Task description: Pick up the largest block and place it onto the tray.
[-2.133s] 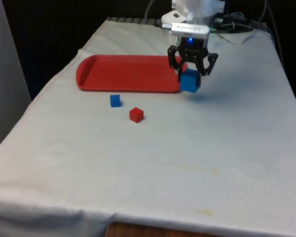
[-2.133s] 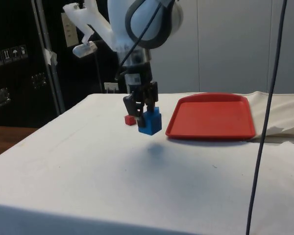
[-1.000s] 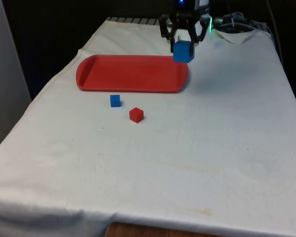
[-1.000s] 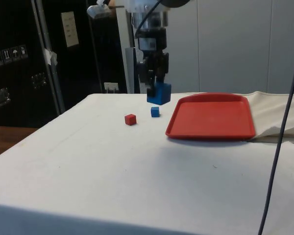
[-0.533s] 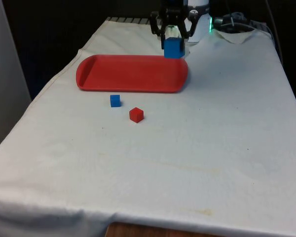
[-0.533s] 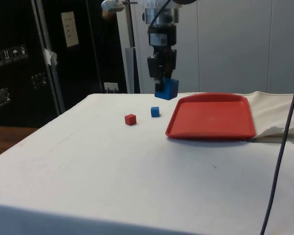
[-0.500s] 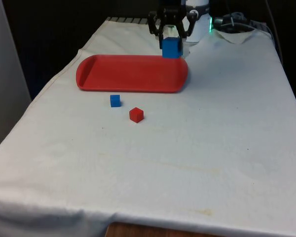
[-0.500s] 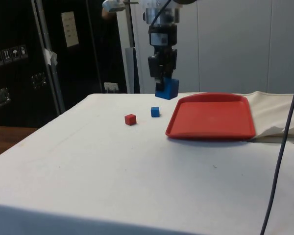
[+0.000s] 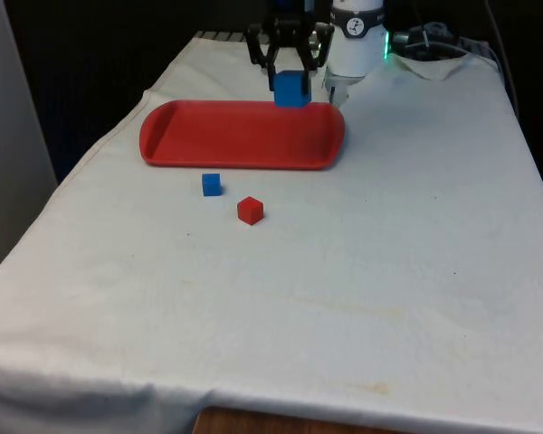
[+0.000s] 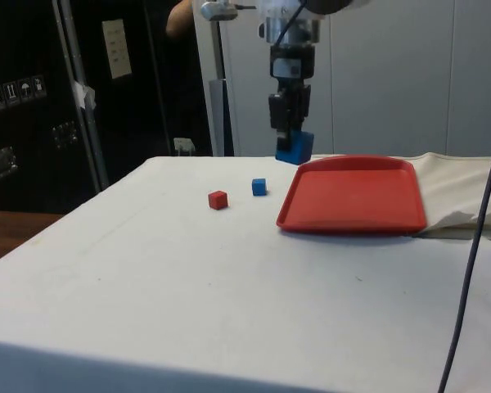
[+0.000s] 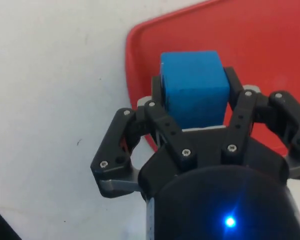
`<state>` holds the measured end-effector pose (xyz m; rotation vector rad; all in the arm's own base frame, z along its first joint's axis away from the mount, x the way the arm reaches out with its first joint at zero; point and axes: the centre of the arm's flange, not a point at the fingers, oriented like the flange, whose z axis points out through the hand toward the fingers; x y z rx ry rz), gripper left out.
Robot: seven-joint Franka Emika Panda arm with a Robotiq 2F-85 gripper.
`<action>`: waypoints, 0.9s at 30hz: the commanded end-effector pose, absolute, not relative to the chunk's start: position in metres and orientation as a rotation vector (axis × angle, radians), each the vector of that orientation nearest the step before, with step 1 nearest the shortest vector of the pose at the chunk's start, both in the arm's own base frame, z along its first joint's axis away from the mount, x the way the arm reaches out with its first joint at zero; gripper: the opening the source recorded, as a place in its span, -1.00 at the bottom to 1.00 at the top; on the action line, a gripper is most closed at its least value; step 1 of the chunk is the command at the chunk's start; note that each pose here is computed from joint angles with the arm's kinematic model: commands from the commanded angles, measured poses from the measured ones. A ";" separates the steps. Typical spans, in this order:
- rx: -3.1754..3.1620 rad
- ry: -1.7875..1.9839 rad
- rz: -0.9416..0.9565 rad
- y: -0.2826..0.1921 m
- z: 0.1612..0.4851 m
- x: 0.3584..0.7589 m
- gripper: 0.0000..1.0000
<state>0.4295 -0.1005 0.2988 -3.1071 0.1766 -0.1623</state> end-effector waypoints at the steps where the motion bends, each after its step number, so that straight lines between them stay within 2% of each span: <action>1: -3.106 0.171 -0.182 -0.107 0.296 0.425 -0.88; 27: -3.127 0.092 -0.108 -0.185 0.250 0.388 -0.88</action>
